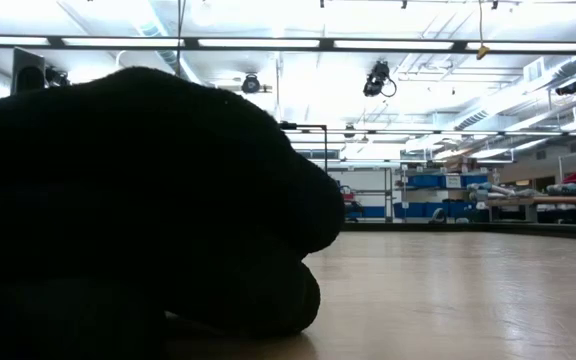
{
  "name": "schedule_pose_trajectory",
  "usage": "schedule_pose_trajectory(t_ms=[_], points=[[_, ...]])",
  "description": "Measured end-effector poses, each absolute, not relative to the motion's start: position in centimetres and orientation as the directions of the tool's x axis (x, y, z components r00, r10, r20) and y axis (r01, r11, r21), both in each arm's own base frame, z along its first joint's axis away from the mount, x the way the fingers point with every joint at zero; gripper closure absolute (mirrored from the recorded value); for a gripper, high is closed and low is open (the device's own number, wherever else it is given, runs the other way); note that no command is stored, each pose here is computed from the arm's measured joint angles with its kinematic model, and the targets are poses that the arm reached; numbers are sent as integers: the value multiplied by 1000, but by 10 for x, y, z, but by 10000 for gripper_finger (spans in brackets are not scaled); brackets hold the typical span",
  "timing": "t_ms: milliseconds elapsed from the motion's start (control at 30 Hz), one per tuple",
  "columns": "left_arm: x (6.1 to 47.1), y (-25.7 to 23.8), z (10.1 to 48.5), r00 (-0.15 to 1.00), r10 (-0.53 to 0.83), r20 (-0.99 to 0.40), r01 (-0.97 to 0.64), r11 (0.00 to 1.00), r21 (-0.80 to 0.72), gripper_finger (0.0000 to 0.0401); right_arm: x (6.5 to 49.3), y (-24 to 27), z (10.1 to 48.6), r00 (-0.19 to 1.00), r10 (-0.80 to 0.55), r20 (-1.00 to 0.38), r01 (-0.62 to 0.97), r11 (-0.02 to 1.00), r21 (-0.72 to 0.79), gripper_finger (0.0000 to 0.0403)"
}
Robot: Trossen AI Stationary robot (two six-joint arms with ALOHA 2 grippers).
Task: Coil cords
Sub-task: Coil the black wire cable into the black spool
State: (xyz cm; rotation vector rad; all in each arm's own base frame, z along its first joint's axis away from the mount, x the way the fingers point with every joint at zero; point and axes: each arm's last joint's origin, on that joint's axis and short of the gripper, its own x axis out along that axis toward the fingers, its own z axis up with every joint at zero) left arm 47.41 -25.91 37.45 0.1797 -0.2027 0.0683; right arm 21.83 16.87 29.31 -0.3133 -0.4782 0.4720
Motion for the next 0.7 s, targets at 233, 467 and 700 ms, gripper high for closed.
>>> schedule_pose_trajectory(t_ms=[233,467,700], points=[[475,-258,374,978,54,201,-89,982,167,401,218,168,293,784,498,370,-355,849,-391,342],[475,-258,374,978,58,199,-92,982,166,401,218,168,294,790,487,372,-349,856,-381,394],[474,-261,371,982,66,179,-97,980,171,401,221,169,286,837,467,284,-364,864,-348,399]])
